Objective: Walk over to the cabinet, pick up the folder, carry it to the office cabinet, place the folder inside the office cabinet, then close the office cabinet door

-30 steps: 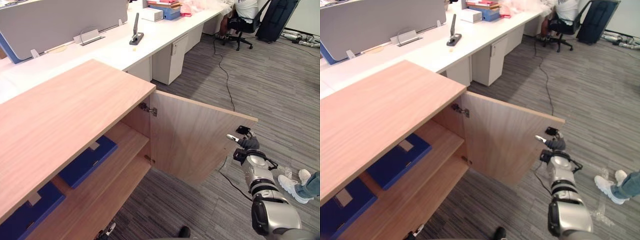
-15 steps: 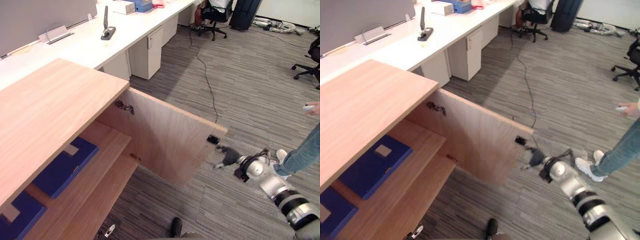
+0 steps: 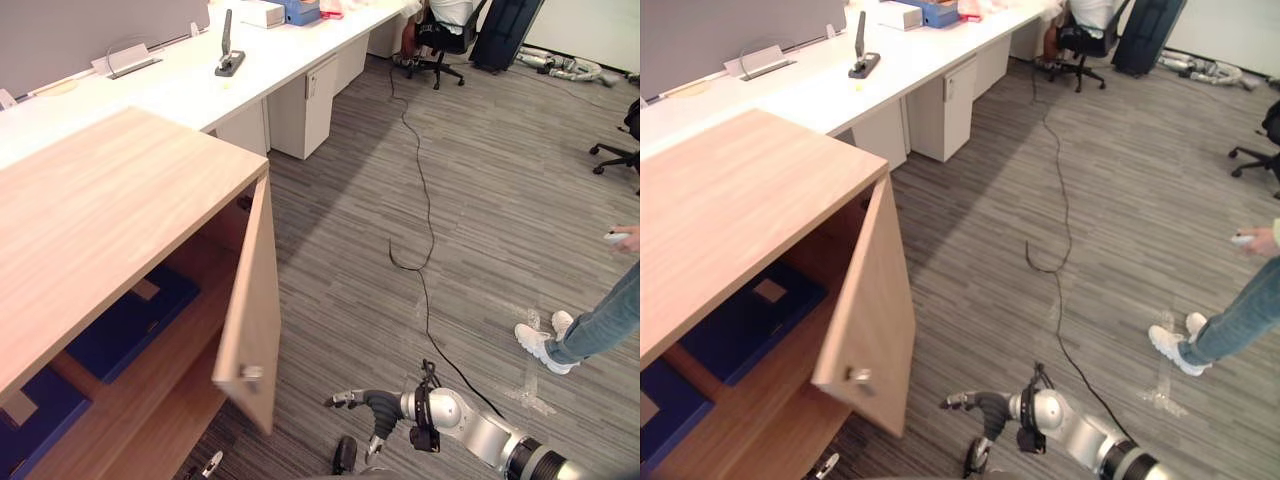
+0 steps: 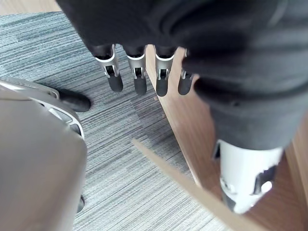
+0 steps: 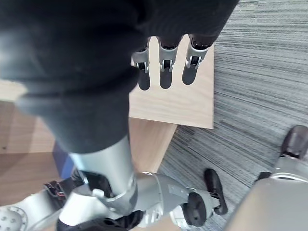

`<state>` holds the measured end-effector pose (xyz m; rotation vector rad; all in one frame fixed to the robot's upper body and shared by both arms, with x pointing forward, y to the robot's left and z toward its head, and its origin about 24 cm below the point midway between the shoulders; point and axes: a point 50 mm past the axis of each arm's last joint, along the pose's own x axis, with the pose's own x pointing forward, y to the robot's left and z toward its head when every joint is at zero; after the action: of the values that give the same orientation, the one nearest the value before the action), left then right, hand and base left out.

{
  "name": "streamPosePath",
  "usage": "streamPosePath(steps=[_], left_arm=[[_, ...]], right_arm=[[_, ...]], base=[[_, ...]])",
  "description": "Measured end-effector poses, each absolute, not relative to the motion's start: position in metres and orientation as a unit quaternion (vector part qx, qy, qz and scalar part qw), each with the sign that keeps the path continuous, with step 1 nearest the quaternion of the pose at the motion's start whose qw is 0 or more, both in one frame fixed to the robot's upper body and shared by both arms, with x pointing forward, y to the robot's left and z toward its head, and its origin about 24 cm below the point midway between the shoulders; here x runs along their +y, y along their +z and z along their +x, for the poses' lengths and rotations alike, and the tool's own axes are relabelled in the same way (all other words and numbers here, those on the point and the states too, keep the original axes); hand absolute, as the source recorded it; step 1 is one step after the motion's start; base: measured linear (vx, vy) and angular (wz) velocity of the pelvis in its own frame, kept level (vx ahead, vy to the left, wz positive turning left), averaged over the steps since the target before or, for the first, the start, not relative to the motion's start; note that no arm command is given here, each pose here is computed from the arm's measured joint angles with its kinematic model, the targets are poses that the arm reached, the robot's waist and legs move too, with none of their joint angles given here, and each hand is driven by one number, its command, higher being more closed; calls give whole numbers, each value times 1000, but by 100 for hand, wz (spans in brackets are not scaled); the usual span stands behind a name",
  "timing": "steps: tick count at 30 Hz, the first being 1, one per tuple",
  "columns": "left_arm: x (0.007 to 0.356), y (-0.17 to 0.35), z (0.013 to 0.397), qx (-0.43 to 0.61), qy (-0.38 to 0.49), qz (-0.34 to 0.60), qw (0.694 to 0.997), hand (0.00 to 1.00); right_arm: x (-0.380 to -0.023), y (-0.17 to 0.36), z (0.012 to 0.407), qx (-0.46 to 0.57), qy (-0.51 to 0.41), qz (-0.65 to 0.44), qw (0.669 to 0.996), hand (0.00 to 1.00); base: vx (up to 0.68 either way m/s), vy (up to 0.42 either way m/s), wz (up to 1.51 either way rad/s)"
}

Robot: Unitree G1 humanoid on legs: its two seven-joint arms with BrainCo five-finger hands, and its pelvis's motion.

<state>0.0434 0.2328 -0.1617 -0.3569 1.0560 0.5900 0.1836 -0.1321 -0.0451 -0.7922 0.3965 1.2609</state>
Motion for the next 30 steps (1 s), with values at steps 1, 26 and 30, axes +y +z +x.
streamPosePath(steps=[1,26,30], left_arm=[[234,-161,43,494,277,-165,808,0],[217,-160,72,491,218,-108,836,0],[218,-160,68,493,226,-111,833,0]], right_arm=[[-133,-46,183,180,572,-365,712,0],[-218,-166,79,585,14,-91,806,0],[-218,-168,73,591,-32,-54,804,0]], base=[[-17,42,-3],[-10,12,92],[26,-41,40]])
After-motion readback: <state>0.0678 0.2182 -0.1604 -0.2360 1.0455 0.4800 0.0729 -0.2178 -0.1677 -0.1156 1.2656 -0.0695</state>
